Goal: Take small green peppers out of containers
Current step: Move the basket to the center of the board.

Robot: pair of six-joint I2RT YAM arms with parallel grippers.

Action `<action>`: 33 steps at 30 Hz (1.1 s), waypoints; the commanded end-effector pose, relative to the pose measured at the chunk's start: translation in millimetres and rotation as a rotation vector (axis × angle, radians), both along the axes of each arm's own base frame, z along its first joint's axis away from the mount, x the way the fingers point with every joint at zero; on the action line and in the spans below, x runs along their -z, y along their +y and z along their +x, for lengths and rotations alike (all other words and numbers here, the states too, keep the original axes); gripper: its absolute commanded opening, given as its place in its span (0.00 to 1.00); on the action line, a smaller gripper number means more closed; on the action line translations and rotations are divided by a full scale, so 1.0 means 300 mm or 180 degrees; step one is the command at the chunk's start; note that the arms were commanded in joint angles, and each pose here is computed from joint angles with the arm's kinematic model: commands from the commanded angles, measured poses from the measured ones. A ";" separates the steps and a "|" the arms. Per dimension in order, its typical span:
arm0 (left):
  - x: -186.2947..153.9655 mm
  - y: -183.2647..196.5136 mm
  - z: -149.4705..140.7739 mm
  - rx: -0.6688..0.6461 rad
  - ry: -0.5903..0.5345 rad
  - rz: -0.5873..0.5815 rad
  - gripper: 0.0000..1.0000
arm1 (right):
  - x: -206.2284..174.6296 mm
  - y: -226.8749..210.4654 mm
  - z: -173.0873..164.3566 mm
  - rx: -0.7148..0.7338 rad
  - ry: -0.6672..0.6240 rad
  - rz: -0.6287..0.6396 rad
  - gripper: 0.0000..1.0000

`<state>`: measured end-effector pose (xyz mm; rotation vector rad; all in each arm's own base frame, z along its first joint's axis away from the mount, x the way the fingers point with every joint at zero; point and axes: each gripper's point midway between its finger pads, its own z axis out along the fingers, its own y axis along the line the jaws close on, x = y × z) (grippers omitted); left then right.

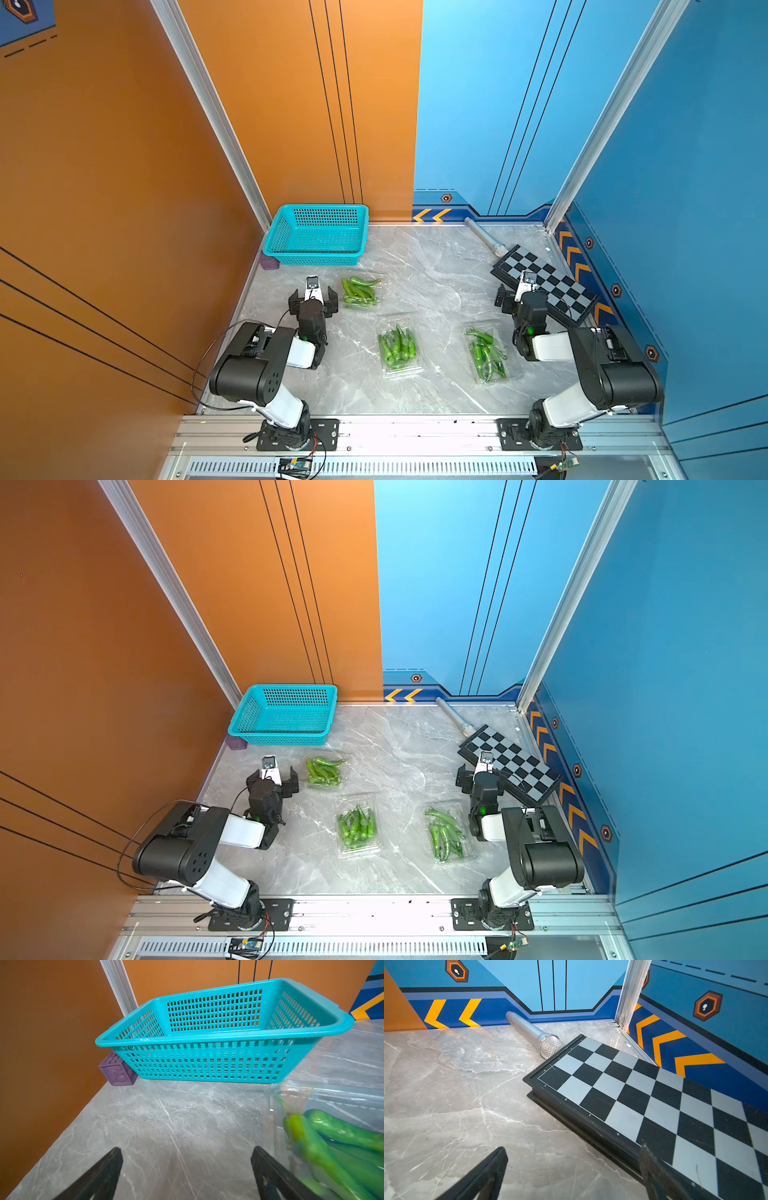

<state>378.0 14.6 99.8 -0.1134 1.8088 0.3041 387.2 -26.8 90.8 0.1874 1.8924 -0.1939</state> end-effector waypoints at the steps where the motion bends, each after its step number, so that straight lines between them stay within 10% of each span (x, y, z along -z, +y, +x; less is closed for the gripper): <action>1: -0.004 -0.002 0.012 0.0045 0.0005 0.0016 0.99 | -0.013 0.005 0.011 -0.0012 -0.0019 0.0059 1.00; 33: -0.001 0.001 0.018 0.0045 0.0034 0.0010 0.99 | -0.010 0.003 0.010 -0.0019 -0.0011 0.0069 1.00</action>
